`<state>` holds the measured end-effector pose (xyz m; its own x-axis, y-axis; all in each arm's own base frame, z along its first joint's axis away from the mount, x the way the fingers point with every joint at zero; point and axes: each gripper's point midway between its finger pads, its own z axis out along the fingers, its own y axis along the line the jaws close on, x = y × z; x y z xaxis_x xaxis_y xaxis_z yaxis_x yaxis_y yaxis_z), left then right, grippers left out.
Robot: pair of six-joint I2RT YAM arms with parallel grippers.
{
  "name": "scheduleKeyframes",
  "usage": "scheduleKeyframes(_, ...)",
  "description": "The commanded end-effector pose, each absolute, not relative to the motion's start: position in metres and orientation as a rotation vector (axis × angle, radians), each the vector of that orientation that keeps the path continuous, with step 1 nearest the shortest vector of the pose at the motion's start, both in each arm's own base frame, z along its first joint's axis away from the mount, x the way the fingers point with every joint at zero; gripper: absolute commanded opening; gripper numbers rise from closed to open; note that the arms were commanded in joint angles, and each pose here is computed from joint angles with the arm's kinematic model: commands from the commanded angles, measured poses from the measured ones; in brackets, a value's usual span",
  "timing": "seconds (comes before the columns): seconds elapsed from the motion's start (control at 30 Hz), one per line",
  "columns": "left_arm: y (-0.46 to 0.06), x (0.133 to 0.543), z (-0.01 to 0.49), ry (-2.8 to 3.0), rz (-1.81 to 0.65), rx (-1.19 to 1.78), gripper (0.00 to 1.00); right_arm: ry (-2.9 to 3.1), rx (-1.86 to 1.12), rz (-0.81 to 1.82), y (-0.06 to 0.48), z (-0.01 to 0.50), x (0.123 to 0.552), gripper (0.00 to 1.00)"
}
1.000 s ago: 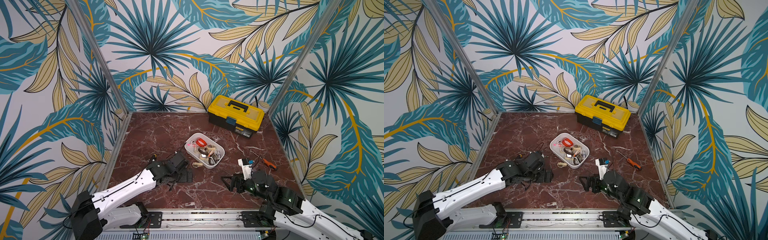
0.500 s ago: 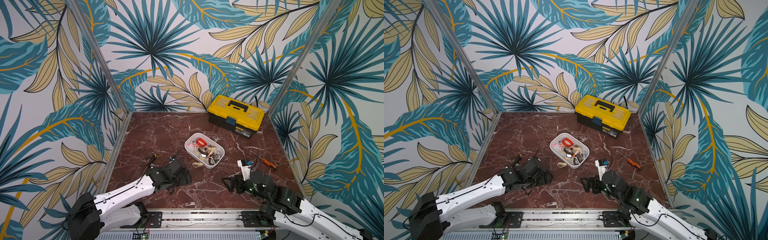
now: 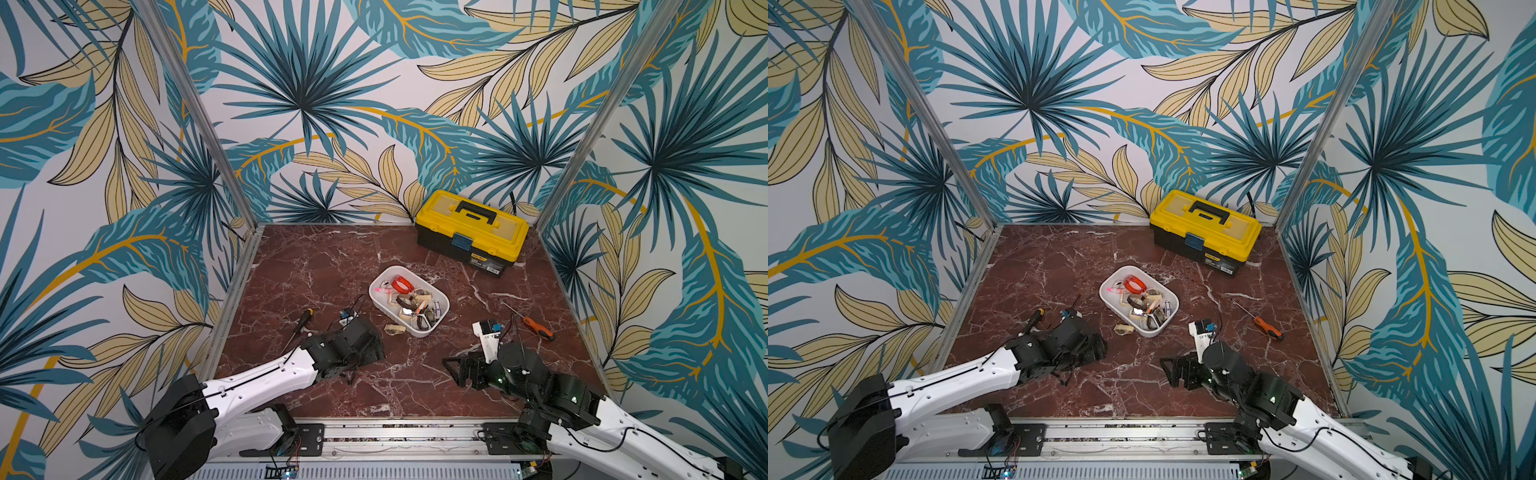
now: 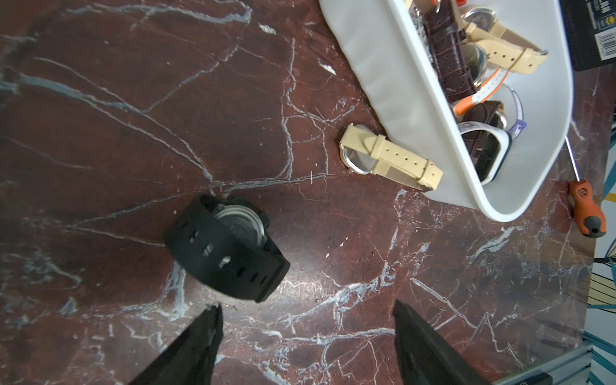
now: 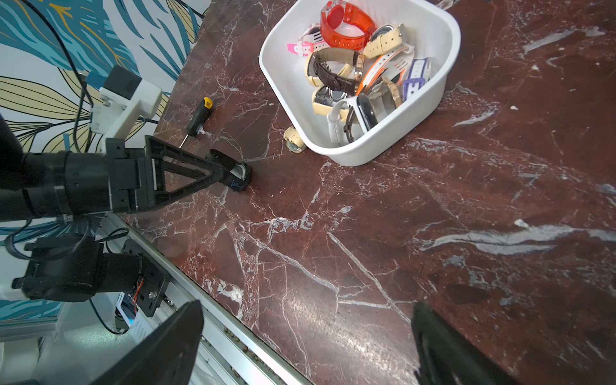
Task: Put the watch into the storage box
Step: Pick up the watch at the center of the board.
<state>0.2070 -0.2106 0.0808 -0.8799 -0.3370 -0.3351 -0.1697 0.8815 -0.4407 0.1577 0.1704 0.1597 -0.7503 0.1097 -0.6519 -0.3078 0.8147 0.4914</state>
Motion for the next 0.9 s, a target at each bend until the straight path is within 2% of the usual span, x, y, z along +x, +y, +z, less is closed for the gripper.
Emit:
scheduleKeyframes(0.0, -0.209, 0.211, 0.075, 2.621, -0.551, -0.385, 0.82, 2.308, -0.166, 0.751, 0.168, 0.155, 0.156, 1.00)
scheduleKeyframes(0.27, -0.205, 0.228, 0.079, 2.532, -0.509, -0.374, 0.69, 2.301, -0.173, 0.755, 0.171, 0.155, 0.157, 1.00)
scheduleKeyframes(0.4, -0.203, 0.235, 0.075, 2.535, -0.429, -0.316, 0.53, 2.308, -0.188, 0.732, 0.171, 0.153, 0.159, 1.00)
scheduleKeyframes(0.6, -0.200, 0.237, 0.064, 2.588, -0.391, -0.264, 0.42, 2.319, -0.191, 0.719, 0.172, 0.151, 0.160, 1.00)
scheduleKeyframes(0.73, -0.203, 0.239, 0.061, 2.614, -0.380, -0.225, 0.27, 2.322, -0.193, 0.721, 0.174, 0.151, 0.161, 1.00)
scheduleKeyframes(0.87, -0.198, 0.241, 0.061, 2.626, -0.327, -0.185, 0.24, 2.330, -0.191, 0.715, 0.174, 0.150, 0.162, 1.00)
